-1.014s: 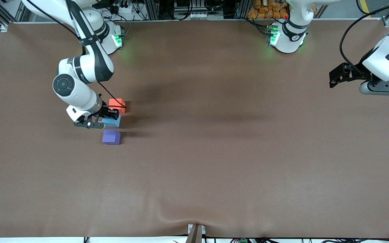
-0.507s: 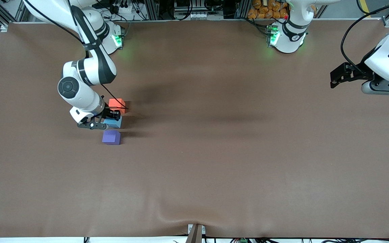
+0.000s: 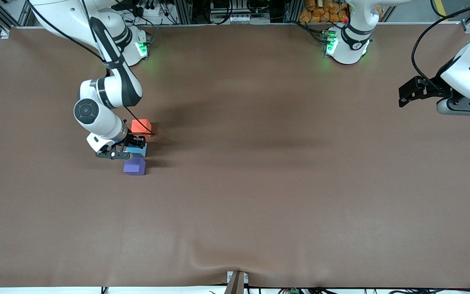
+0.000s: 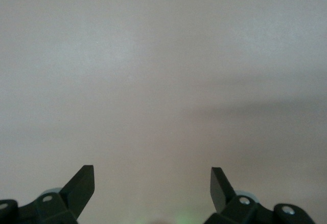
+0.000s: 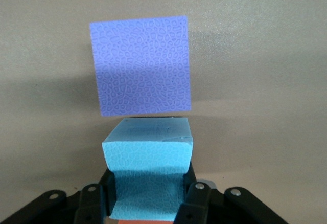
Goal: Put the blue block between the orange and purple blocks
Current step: 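Lower the blue block onto the table and open the right gripper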
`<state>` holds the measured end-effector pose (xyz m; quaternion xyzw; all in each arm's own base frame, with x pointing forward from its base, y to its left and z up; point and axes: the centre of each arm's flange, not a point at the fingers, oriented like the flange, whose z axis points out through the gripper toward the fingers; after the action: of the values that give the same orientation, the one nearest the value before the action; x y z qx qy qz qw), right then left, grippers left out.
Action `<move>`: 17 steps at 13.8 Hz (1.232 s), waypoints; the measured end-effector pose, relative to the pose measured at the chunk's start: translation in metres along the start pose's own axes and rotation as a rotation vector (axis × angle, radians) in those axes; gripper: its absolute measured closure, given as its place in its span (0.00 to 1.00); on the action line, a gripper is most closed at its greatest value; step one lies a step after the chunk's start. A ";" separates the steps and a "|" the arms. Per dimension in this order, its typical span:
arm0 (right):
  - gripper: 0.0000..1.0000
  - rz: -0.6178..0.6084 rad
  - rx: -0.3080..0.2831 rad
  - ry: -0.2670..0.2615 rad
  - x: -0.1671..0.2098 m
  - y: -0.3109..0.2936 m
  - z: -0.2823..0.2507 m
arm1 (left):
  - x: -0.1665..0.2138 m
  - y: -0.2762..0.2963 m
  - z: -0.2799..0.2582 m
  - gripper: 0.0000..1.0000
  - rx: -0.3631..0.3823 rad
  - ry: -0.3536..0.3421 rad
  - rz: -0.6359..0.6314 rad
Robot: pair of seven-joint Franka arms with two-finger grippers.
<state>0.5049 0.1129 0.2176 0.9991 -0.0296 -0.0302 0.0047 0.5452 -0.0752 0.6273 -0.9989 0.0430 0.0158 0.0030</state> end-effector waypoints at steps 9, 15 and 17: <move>0.00 -0.013 -0.016 -0.080 0.005 -0.004 -0.003 | 0.000 -0.004 0.000 0.00 0.000 0.000 -0.008; 0.00 -0.023 0.007 -0.152 0.082 -0.019 -0.196 | 0.001 -0.005 0.000 0.00 -0.001 0.000 -0.009; 0.00 -0.028 0.015 -0.135 0.089 -0.017 -0.264 | 0.001 -0.005 0.000 0.00 -0.001 0.000 -0.009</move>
<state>0.6109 0.1262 0.4758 0.9951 -0.0162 -0.0974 -0.0052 0.5465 -0.0706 0.6270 -0.9991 0.0387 0.0159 0.0028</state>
